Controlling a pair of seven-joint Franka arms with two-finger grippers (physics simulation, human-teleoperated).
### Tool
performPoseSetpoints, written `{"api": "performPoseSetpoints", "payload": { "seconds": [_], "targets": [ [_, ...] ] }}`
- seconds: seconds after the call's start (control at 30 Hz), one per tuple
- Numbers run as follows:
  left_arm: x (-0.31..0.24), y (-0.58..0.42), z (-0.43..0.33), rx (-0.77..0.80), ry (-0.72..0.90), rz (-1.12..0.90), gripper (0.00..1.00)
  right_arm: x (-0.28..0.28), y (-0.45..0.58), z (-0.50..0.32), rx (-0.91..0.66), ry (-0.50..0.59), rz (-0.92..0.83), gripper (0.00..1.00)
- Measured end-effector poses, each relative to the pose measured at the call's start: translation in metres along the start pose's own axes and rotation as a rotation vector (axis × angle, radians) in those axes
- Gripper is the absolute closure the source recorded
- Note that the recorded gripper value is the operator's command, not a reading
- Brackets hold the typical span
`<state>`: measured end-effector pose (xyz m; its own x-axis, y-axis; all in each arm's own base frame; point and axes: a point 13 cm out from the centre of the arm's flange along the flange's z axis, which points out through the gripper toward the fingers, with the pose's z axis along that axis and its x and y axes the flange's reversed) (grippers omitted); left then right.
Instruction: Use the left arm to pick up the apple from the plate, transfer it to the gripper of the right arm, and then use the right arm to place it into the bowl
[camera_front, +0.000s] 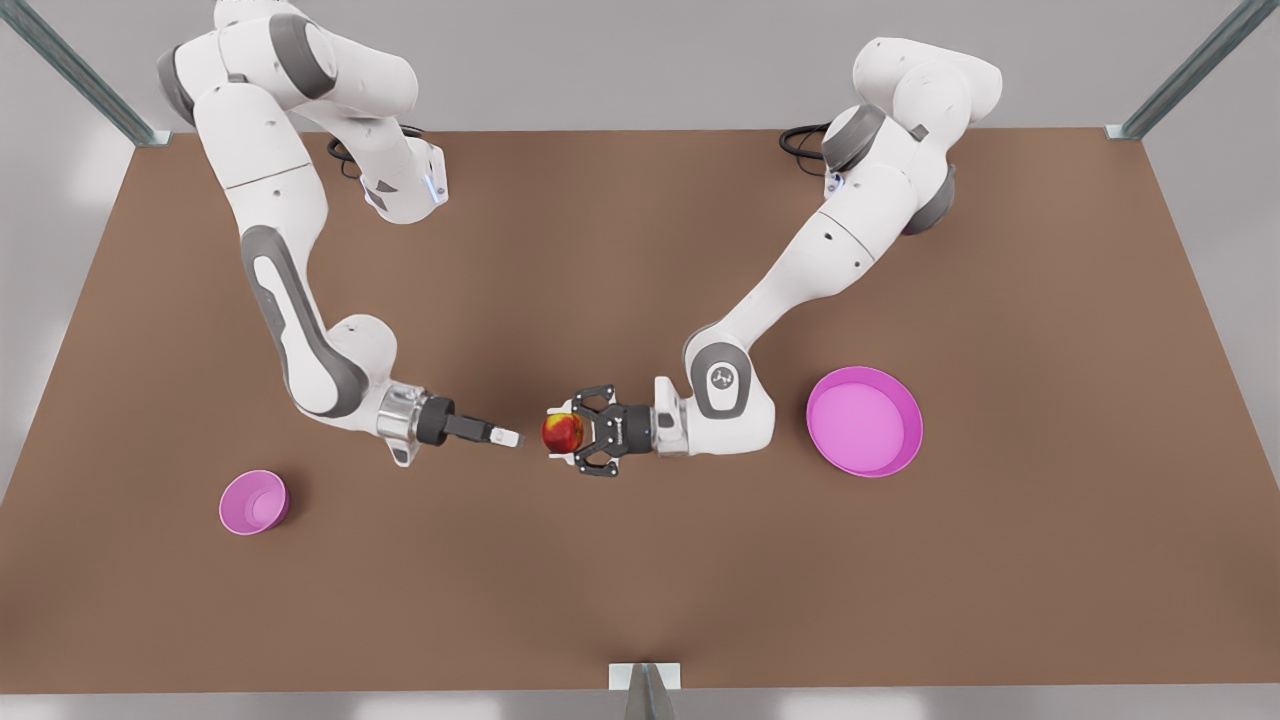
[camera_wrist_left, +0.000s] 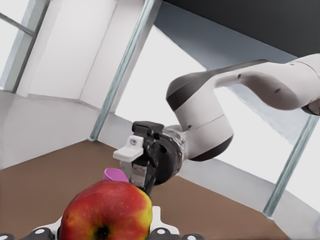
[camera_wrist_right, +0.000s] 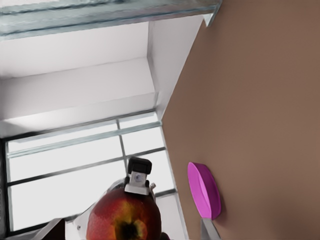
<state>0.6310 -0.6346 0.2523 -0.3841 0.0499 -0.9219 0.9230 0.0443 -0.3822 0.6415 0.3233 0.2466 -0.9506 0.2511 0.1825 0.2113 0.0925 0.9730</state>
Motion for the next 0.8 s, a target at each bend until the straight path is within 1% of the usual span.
{"api": "performPoseSetpoints", "payload": {
  "seconds": [0.07, 0.13, 0.2, 0.27, 0.37, 0.43, 0.63, 0.8],
  "targets": [
    [0.001, 0.002, 0.0, -0.006, 0.0, 0.058, 0.38, -0.011, 0.006, 0.0, -0.009, -0.025, -0.097, 0.0],
    [0.005, 0.003, 0.0, -0.009, 0.002, 0.107, 0.38, -0.032, 0.01, -0.012, 0.011, -0.018, -0.23, 0.0],
    [0.008, 0.002, 0.003, -0.01, 0.004, 0.154, 0.38, -0.048, 0.007, -0.025, 0.045, 0.018, -0.358, 0.0],
    [0.011, 0.002, 0.005, -0.011, 0.004, 0.197, 0.38, -0.043, -0.001, -0.023, 0.066, 0.066, -0.44, 0.0],
    [0.013, 0.001, 0.009, -0.012, 0.007, 0.255, 0.38, -0.009, -0.021, -0.001, 0.045, 0.117, -0.463, 0.0],
    [0.015, 0.001, 0.009, -0.016, 0.011, 0.29, 0.38, 0.012, -0.022, 0.015, 0.005, 0.104, -0.453, 0.0],
    [0.016, 0.005, 0.008, -0.026, 0.018, 0.373, 0.38, 0.013, -0.016, 0.024, -0.033, 0.038, -0.52, 0.0],
    [0.017, 0.006, 0.007, -0.03, 0.022, 0.425, 0.38, 0.018, -0.017, 0.025, -0.033, 0.022, -0.581, 0.0]
  ]
}}
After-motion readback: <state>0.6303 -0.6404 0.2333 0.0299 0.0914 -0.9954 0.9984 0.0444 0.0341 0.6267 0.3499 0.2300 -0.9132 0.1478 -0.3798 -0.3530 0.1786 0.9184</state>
